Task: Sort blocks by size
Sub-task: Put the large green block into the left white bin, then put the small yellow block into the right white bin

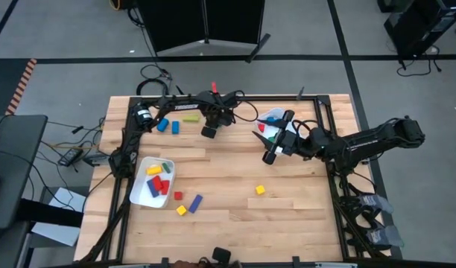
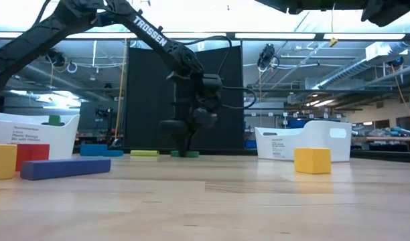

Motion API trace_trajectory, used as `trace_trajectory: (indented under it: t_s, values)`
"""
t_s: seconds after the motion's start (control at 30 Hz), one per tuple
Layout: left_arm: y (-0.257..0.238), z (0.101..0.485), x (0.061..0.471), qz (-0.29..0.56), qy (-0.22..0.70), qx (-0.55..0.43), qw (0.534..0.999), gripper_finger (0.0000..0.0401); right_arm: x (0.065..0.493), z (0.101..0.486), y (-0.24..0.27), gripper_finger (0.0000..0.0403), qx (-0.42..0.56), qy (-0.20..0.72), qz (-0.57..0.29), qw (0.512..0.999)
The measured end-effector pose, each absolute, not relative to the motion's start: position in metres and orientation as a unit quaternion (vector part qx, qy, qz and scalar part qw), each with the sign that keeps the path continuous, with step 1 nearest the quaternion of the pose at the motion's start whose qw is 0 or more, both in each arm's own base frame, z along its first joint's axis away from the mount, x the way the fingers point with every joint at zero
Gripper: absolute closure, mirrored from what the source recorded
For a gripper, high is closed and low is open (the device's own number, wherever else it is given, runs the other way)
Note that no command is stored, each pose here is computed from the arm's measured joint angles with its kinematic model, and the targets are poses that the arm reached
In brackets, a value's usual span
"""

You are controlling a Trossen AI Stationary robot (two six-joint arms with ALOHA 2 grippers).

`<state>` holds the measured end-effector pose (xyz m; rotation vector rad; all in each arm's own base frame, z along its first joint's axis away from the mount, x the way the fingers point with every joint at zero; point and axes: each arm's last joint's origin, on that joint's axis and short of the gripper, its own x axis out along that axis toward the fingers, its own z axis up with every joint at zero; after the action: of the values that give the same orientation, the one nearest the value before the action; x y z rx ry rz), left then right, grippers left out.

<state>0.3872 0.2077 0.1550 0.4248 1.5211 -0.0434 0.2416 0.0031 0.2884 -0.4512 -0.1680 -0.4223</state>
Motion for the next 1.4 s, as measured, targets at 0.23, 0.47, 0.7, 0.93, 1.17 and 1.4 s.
trace_trajectory:
  t_s: [0.23, 0.47, 0.7, 0.93, 1.17, 1.4]
  values:
    - [0.181, 0.233, 0.374, -0.024, 0.621, 0.099, 0.777, 0.0305, 0.242, 0.281, 0.006, 0.0215, -0.21, -0.043, -0.185, 0.959]
    - [0.084, 0.329, 0.297, 0.017, 0.589, 0.08, 0.804, 0.0305, 0.247, 0.262, 0.013, 0.0213, -0.156, 0.016, -0.097, 0.983]
    - [0.002, 0.315, 0.204, 0.084, 0.612, -0.039, 0.786, 0.0305, 0.263, 0.217, 0.022, 0.0194, -0.076, 0.176, -0.044, 0.98]
    - [-0.043, 0.26, 0.163, 0.117, 0.668, -0.1, 0.729, 0.0305, 0.271, 0.193, 0.044, 0.0155, -0.074, 0.367, -0.012, 0.927]
    - [-0.066, 0.229, 0.148, 0.115, 0.698, -0.131, 0.695, 0.0217, 0.271, 0.184, 0.054, 0.0119, -0.066, 0.481, 0.027, 0.874]
    - [-0.089, 0.241, 0.155, 0.094, 0.64, -0.155, 0.746, 0.0058, 0.275, 0.158, 0.063, 0.0114, -0.042, 0.534, 0.076, 0.841]
